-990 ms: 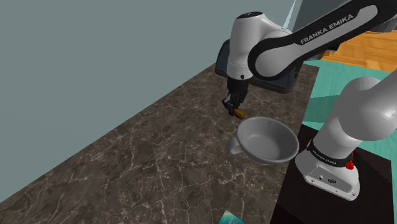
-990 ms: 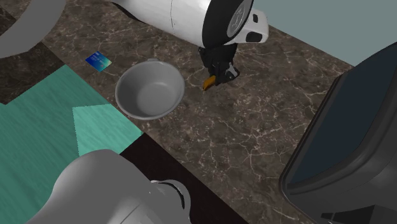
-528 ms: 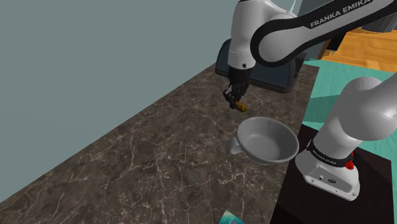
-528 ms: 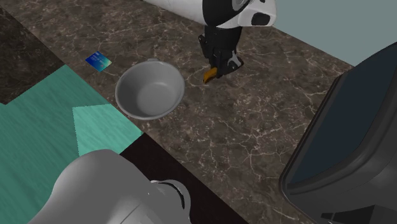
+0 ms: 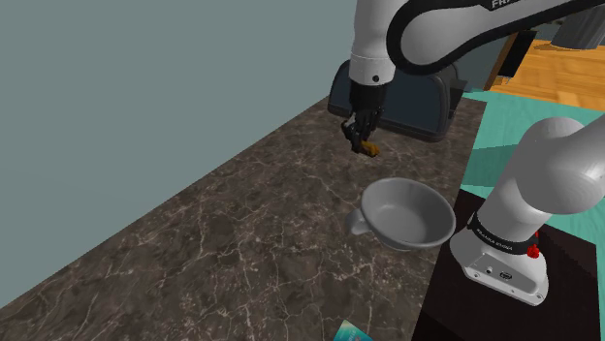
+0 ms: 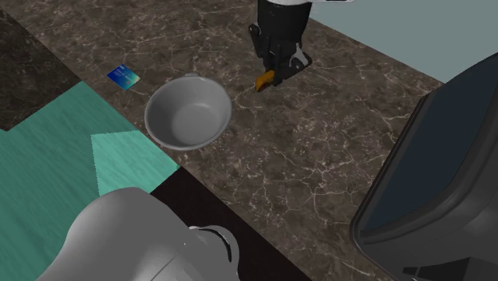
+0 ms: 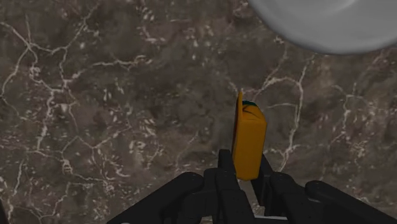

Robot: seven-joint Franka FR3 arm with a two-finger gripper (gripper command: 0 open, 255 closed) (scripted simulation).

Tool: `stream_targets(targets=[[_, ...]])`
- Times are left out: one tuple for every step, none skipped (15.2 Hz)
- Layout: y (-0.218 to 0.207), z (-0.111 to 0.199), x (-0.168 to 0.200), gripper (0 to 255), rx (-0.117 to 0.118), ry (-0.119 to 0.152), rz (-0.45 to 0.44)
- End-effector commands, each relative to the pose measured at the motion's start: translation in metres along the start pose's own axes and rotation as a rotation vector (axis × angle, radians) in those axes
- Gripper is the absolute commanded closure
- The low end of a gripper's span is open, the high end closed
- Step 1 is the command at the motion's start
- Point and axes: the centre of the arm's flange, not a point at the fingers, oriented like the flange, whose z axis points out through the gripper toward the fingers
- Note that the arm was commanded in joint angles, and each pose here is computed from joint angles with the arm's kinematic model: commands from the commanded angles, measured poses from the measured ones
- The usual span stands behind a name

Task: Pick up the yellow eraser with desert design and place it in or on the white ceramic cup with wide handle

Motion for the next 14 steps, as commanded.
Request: stream_targets(targets=[[0.0,-0.011,0.0,255,0.0,0.0,0.0],[0.0,-0.017,0.0,255,0.0,0.0,0.0],[0.0,-0.022,0.0,255,0.0,0.0,0.0],[0.0,-0.027,0.0,255,0.0,0.0,0.0],[0.0,-0.032,0.0,255,0.0,0.0,0.0],[0.0,-0.038,0.0,255,0.0,0.0,0.0],[0.0,-0.043,0.0,255,0.0,0.0,0.0],[0.0,-0.048,0.0,255,0.0,0.0,0.0],[0.001,-0.05,0.0,255,0.0,0.0,0.0],[-0.005,-0.051,-0.012,255,0.0,0.0,0.0],[-0.011,-0.051,-0.024,255,0.0,0.0,0.0],[-0.016,-0.051,-0.036,255,0.0,0.0,0.0],[-0.022,-0.052,-0.048,255,0.0,0.0,0.0],[-0.028,-0.052,-0.06,255,0.0,0.0,0.0]])
